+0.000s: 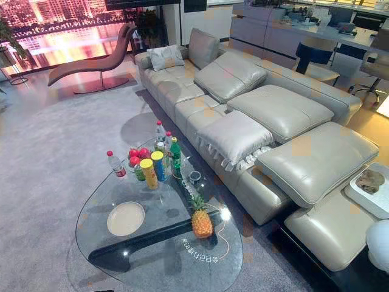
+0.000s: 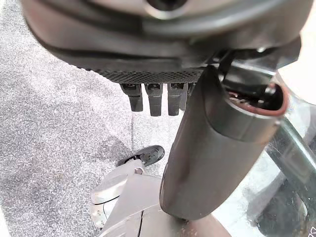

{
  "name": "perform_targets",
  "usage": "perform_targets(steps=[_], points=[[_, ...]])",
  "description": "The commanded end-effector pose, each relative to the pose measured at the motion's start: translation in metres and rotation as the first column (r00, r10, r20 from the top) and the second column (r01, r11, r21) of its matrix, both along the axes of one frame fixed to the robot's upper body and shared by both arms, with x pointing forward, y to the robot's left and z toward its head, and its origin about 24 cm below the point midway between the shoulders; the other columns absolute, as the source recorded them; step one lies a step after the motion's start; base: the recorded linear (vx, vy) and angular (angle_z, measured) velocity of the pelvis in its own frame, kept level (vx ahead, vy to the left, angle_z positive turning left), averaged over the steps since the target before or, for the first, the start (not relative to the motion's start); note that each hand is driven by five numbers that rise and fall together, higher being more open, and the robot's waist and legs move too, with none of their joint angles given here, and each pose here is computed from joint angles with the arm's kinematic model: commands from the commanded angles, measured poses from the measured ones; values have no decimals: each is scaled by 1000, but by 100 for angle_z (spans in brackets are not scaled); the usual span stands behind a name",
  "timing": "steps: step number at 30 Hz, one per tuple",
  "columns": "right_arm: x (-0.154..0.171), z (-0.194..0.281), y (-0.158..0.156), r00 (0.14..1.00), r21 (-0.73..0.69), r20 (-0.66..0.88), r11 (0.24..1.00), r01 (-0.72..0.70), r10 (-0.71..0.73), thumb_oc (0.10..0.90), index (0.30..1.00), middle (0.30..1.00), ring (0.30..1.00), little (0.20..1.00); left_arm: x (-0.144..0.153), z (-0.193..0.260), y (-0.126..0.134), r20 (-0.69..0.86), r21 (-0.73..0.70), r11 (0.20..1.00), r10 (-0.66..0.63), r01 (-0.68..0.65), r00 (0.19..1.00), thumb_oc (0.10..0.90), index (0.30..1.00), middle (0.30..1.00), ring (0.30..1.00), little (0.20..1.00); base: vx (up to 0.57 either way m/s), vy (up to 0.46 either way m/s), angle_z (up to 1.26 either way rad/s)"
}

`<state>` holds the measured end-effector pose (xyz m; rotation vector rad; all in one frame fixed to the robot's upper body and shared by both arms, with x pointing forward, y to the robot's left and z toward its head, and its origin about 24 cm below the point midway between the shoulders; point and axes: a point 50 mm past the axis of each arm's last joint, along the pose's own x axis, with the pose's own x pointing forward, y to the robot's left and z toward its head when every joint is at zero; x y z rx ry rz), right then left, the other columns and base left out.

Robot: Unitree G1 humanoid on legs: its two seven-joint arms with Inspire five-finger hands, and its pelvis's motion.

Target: Pick up the fruit to the plate

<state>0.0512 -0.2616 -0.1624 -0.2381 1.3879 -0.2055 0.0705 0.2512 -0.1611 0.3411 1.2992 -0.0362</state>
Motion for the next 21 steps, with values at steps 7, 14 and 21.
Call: perform_targets(steps=[7,14,21], points=[[19,3,-3,1000,-9,10,1000,-3,3,800,900,900,900,900,36,6,-5,90,-25,1000,-8,10,996,800,900,900,900,900,-47,6,-2],[20,3,-3,1000,-11,8,1000,1,-1,800,900,900,900,900,35,6,-3,81,-21,1000,-9,11,997,800,900,900,900,900,0,0,0],[21,3,-2,1000,-12,8,1000,-1,1,800,900,900,900,900,35,6,-3,79,-16,1000,-5,6,997,800,900,900,900,900,0,0,0]])
